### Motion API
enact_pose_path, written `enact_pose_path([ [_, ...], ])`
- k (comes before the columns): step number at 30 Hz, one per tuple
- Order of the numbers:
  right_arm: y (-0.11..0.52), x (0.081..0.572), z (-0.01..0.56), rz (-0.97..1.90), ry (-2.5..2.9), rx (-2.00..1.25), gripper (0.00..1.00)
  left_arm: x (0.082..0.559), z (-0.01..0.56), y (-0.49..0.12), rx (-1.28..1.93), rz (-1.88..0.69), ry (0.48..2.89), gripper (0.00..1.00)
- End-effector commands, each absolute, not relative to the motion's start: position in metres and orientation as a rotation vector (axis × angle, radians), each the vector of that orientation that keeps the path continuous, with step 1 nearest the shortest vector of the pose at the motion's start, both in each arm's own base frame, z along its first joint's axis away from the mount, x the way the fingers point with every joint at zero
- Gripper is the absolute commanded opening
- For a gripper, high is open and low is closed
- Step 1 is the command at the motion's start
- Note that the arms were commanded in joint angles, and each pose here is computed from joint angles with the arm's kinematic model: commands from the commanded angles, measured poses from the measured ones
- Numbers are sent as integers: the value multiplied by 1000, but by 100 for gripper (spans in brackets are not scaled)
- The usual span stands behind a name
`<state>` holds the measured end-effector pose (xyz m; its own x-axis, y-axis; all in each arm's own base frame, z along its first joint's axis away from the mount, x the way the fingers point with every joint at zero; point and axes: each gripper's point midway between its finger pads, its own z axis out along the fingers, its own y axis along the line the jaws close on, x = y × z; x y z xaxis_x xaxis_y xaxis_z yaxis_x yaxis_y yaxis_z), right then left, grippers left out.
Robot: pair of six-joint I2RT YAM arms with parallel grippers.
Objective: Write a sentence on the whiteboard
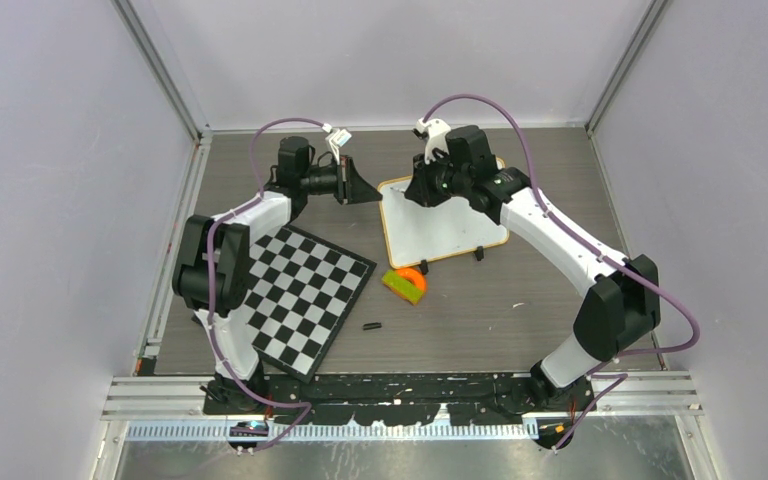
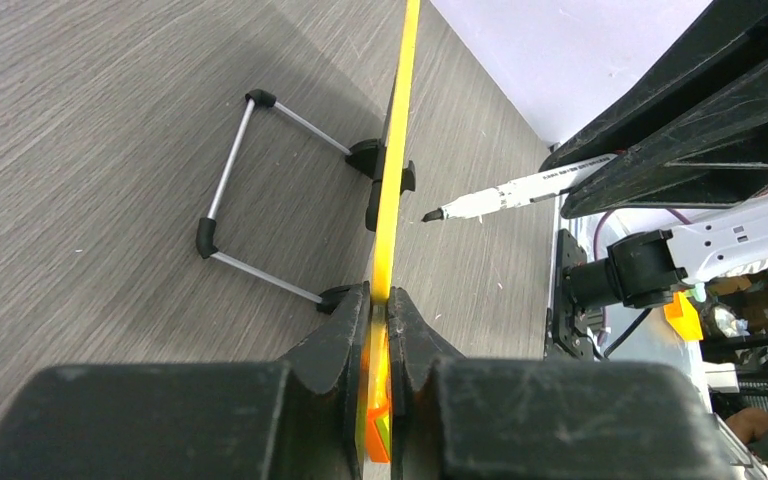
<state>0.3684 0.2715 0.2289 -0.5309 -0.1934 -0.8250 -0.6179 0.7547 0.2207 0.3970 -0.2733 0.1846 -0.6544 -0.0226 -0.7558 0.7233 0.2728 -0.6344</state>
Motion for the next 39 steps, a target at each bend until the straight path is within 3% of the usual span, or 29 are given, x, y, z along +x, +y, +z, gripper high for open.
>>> enact_pose_path([
  [1, 274, 375, 248, 619, 2051, -602, 0, 397, 200, -277, 681, -1455, 1810, 1],
  [39, 278, 374, 214, 550, 2119, -664, 0, 394, 203, -278, 694, -1462, 1786, 0],
])
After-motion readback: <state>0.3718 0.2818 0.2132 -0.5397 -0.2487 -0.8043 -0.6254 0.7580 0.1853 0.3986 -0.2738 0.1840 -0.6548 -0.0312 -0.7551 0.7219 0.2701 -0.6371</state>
